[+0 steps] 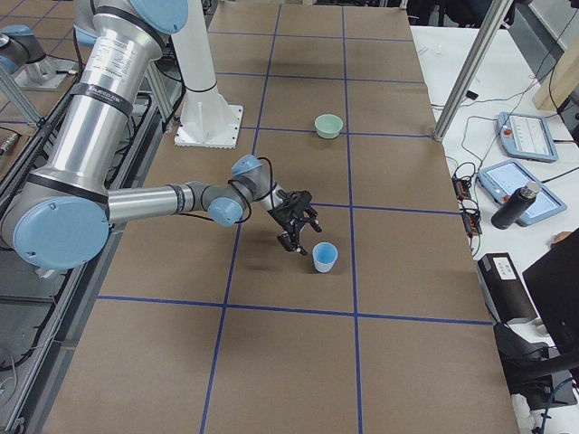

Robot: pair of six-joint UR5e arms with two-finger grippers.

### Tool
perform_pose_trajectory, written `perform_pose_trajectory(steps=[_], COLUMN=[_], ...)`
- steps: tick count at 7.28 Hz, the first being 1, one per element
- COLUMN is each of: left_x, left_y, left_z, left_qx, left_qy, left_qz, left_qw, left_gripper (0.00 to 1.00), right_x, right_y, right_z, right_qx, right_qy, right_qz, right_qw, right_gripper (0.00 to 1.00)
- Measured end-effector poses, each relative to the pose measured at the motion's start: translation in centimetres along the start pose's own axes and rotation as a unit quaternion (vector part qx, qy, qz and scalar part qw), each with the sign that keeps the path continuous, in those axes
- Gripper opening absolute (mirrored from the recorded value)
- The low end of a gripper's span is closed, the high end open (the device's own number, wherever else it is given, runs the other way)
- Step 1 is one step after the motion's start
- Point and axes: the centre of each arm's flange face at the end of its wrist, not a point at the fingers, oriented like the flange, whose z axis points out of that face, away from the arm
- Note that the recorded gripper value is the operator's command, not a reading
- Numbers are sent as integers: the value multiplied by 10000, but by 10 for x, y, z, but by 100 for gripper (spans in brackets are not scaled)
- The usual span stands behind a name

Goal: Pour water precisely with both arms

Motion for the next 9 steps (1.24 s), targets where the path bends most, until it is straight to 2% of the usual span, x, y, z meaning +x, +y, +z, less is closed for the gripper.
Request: perform_pose_trajectory(steps=[3,5,7,9], left_x=[0,0,0,1], left_y=[1,0,0,-1], left_z=[0,0,0,-1], left_qx=[-4,-1,6,10], left_qy=[1,1,4,6], left_qz=[-4,-1,4,7], left_qw=[10000,10000,10000,10000], left_gripper=[100,100,100,100], right_x=[-23,-34,-28,-34], right_y=[37,58,69,80], right_z=[5,26,45,63], right_qx=[531,780,960,1034], right_qy=[266,510,652,707], right_qz=[-276,-382,-299,-247], right_qw=[9979,9949,9928,9918], right_gripper=[100,100,100,100])
